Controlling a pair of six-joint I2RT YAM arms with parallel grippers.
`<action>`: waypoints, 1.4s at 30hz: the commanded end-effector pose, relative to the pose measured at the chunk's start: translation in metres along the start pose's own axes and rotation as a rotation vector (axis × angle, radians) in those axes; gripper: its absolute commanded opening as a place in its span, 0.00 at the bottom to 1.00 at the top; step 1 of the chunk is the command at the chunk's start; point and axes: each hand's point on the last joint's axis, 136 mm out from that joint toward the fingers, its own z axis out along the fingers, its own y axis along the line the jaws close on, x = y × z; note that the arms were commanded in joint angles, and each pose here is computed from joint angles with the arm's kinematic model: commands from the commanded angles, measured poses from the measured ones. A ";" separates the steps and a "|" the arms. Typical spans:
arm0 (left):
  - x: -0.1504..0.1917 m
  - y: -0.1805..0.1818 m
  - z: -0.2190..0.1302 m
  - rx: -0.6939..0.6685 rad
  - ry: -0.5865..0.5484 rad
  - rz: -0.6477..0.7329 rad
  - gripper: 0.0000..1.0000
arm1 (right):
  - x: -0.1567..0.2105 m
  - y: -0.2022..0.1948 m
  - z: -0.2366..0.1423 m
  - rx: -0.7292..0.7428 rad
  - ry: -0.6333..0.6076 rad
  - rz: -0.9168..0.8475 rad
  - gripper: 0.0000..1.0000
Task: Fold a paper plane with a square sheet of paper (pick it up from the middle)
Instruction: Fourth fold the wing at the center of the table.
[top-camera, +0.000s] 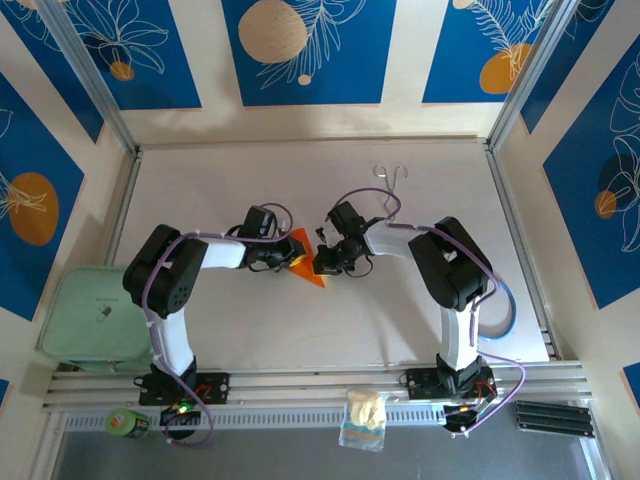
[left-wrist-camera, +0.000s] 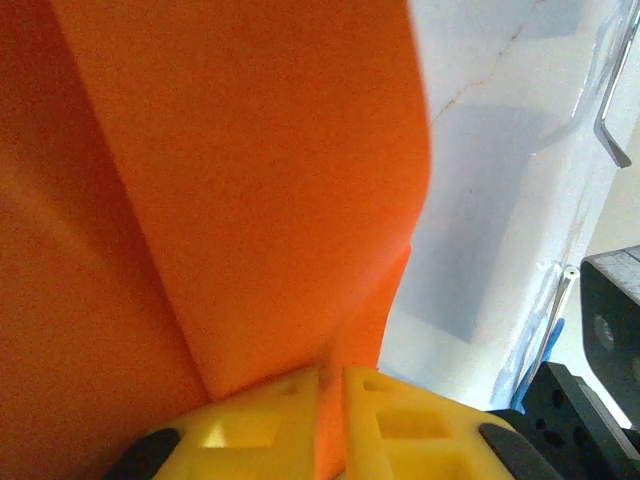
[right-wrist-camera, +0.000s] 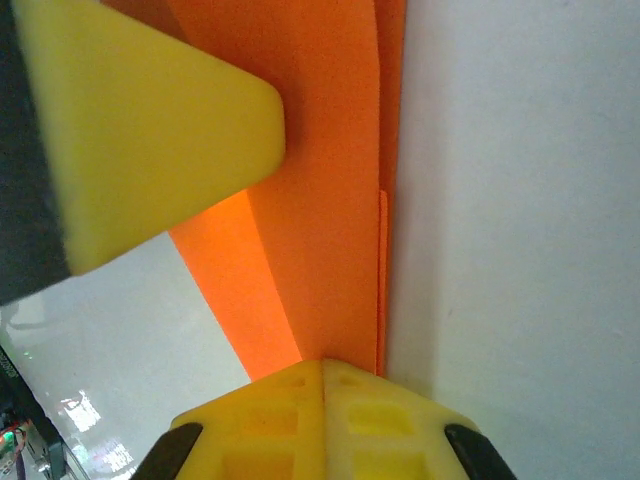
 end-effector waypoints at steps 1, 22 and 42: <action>-0.001 0.008 -0.004 -0.055 0.013 0.018 0.19 | 0.021 -0.023 0.011 0.081 0.075 0.017 0.02; -0.040 0.009 0.002 -0.074 -0.039 0.101 0.19 | 0.035 -0.038 0.018 0.104 0.129 0.035 0.02; -0.092 0.047 -0.022 -0.235 -0.121 0.171 0.19 | 0.058 -0.068 0.018 0.227 0.216 0.033 0.02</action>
